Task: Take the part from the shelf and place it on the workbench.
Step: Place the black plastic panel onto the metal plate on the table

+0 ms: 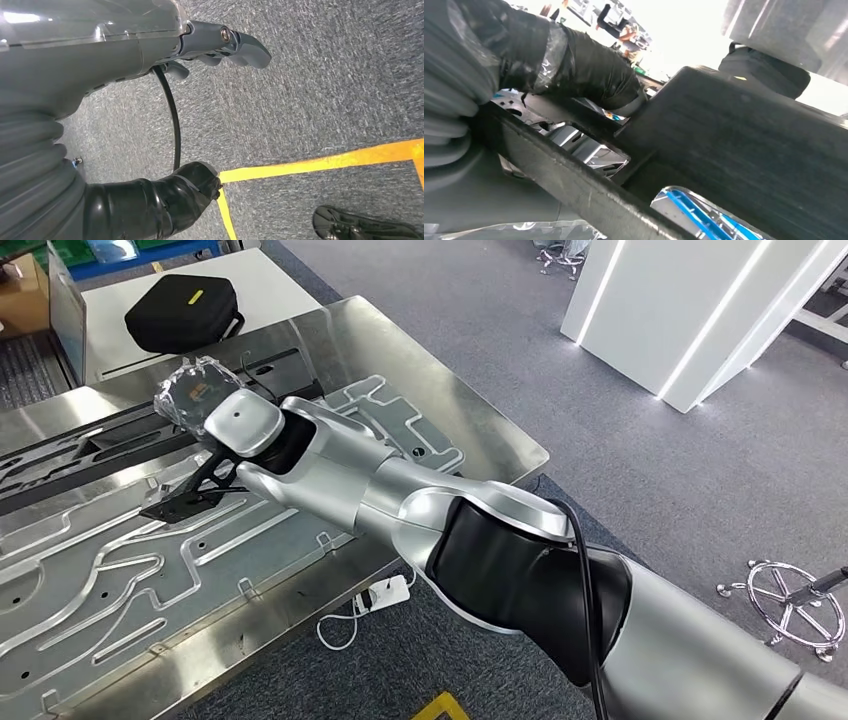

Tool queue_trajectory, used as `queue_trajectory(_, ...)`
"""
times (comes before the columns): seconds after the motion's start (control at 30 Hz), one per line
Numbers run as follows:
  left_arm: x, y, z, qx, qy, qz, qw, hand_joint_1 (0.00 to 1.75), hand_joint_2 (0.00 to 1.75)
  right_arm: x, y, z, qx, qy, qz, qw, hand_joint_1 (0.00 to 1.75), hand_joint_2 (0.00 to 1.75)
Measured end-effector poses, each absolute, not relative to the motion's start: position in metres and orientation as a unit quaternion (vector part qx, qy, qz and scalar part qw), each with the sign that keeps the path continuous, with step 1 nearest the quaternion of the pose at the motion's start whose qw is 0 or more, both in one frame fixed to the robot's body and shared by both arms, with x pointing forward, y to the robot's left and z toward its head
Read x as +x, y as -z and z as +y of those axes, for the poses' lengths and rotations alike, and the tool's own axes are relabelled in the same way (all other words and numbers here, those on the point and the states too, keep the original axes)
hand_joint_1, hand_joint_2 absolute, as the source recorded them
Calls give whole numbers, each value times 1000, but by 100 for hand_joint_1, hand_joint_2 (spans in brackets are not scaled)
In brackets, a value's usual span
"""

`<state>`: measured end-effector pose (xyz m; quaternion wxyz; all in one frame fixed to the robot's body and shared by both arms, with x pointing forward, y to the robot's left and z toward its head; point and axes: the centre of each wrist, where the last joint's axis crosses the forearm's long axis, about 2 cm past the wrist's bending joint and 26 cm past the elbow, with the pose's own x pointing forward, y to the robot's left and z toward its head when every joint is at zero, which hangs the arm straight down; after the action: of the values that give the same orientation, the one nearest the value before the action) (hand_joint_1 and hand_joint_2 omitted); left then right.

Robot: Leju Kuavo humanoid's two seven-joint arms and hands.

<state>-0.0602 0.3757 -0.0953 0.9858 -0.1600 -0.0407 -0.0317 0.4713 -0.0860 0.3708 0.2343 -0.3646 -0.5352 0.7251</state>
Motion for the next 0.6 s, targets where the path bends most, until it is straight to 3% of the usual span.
queue_trajectory(0.3,-60,95,372,-166,27,-42,985,0,175,472,-355,-91,-355,-727,-536,242,175,175)
queue_trajectory(0.6,-62,88,375,-164,26,-43,985,0,175,463,-308,-90,-317,-736,-539,260,175,175)
